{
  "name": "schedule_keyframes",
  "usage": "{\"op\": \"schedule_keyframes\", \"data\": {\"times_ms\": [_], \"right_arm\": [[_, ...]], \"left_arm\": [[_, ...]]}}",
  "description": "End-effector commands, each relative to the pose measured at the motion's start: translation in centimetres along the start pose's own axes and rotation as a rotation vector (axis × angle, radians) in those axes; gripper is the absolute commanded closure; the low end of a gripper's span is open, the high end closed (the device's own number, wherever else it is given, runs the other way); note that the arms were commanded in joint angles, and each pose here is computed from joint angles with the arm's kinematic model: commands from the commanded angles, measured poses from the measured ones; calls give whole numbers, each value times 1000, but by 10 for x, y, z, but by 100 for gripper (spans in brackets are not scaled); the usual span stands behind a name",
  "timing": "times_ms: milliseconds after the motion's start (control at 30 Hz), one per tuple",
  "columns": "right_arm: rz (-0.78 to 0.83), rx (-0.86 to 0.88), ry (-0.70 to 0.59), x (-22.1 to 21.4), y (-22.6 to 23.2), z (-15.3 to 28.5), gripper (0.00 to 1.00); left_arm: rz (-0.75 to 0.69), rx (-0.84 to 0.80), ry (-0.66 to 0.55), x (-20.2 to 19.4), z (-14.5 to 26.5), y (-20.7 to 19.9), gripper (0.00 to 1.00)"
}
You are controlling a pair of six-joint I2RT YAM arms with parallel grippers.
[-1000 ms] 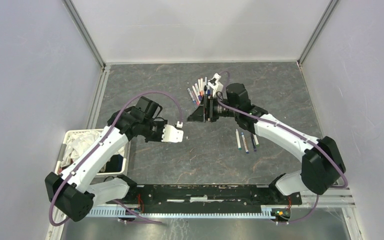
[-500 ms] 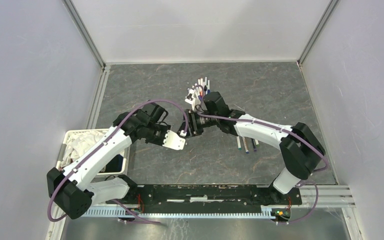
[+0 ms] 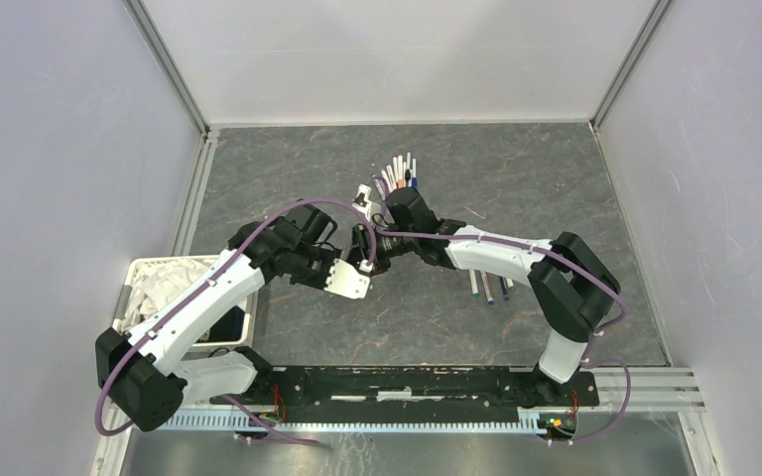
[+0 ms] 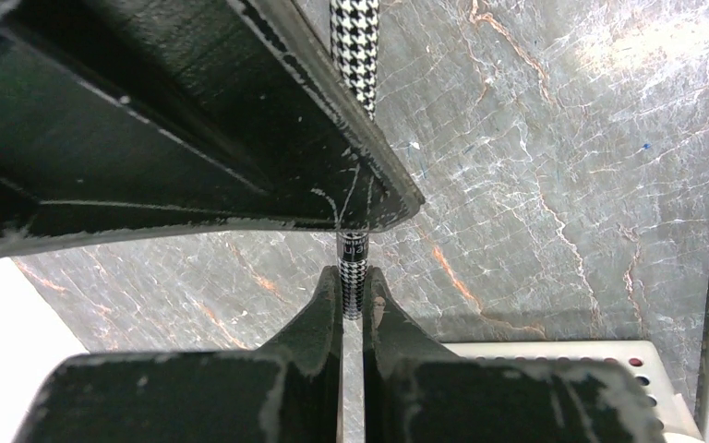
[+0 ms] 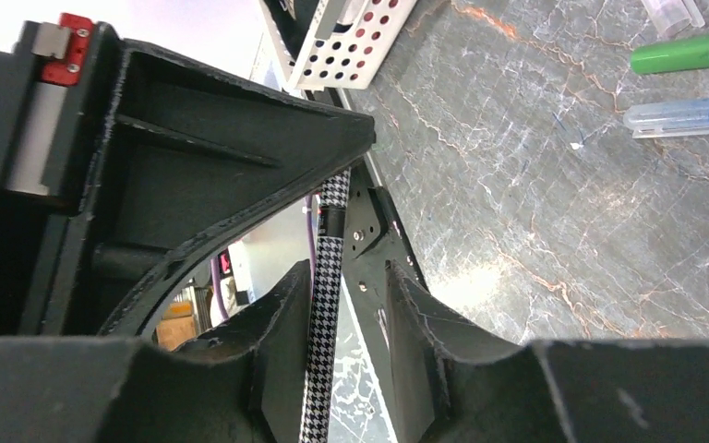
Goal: Open the pen caps
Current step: Open the pen cap from the pen.
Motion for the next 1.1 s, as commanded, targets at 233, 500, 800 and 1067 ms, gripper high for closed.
{"op": "schedule_keyframes", "data": {"times_ms": [233,500,800,1067], "right_arm": [[81,41,16,5,8,1,87],[87,24,52,-32,-2,30,100],[42,-99,45,-84,-28,88,100],[94,-481,-59,-78,-65,155,100]], "left_arm": [[-70,55,16,4,9,14,98],[-105,106,189,-21,-3,22,98],[-80,155,365,-42,-20,40,98],[110,115,212,-27,-55,51,98]]}}
Point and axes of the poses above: each gripper's point midway between its finger pads, its own z axis back along the fingers, its own y axis along the line the jaws close on, x = y × z, the point moved 5 cm from there along z, back along the fingers, and after that the axes turned 12 degrees about z, right-handed, at the moved point
